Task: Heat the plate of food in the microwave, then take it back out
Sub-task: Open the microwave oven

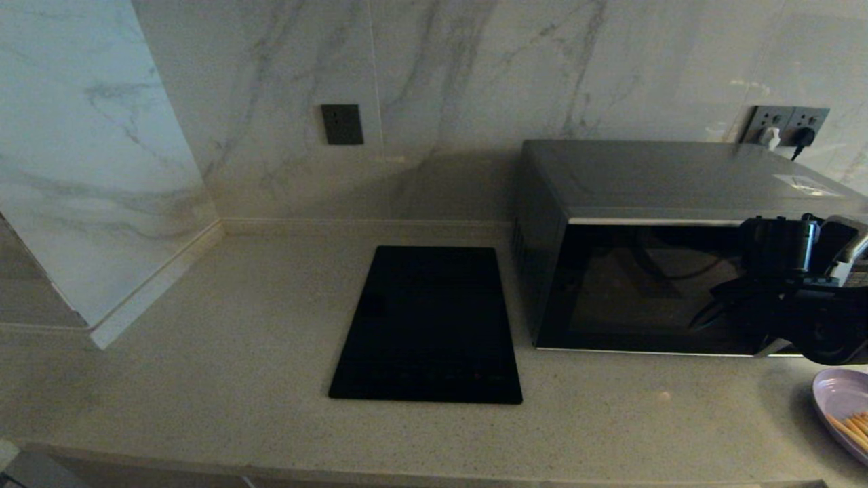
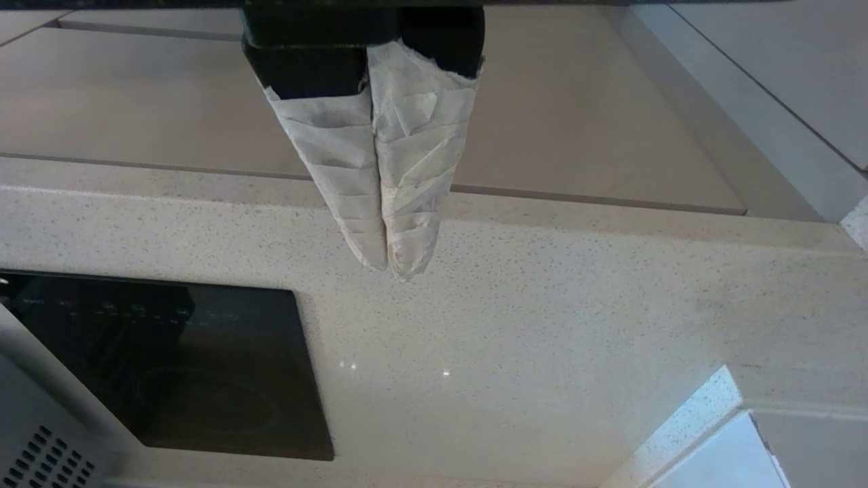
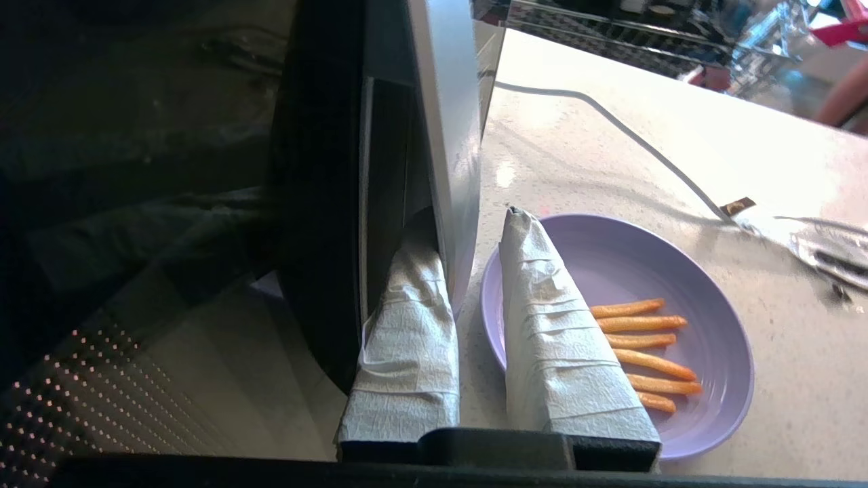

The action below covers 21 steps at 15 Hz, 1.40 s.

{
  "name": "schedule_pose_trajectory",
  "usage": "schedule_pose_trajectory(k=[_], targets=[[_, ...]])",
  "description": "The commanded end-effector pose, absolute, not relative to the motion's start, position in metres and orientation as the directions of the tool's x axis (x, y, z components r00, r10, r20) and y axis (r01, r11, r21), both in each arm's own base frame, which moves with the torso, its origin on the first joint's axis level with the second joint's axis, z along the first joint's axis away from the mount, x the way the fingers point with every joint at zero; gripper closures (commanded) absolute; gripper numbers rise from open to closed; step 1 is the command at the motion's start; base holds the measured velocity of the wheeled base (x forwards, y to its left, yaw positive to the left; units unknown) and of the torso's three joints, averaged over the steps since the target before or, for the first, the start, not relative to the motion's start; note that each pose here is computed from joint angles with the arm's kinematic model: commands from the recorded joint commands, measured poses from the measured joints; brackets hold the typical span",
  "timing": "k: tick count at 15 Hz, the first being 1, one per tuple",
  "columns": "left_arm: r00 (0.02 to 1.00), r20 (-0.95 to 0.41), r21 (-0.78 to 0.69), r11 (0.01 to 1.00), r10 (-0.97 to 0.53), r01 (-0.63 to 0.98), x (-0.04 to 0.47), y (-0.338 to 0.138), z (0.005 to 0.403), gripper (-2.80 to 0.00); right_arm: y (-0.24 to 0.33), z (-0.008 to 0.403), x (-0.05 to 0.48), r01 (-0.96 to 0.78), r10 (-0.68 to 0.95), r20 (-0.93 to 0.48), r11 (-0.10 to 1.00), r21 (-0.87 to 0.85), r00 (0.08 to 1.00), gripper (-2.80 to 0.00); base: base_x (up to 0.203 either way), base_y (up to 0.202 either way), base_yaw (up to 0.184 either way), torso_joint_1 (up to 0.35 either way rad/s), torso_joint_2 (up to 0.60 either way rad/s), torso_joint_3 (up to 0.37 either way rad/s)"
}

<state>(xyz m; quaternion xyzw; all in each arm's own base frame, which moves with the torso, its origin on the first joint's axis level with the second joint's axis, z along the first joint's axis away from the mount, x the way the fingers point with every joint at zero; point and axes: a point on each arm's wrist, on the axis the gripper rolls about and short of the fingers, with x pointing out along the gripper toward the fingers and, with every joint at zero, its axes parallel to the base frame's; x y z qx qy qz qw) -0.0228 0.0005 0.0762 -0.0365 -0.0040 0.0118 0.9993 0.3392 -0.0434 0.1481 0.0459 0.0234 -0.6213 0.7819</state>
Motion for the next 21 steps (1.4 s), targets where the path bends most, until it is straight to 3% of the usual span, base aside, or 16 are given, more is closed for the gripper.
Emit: schedule_pose_trajectory(k=[1, 6, 21], targets=[[1.000, 0.007, -0.074, 0.997, 0.025, -0.024, -0.023, 0.000, 0.076, 0.00, -0.043, 0.157, 0.336, 0.974, -0.973, -0.081, 0.209, 0.092, 0.217, 0.00, 0.000, 0.000, 0.000, 0.000, 0.00, 0.000], [1.000, 0.007, -0.074, 0.997, 0.025, -0.024, -0.023, 0.000, 0.076, 0.00, -0.043, 0.173, 0.328, 0.964, -0.975, -0.061, 0.202, 0.173, 0.215, 0.00, 0.000, 0.000, 0.000, 0.000, 0.00, 0.000], [1.000, 0.007, -0.074, 0.997, 0.025, -0.024, -0.023, 0.000, 0.076, 0.00, -0.040, 0.177, 0.295, 0.965, -0.975, -0.062, 0.202, 0.168, 0.215, 0.00, 0.000, 0.000, 0.000, 0.000, 0.00, 0.000]])
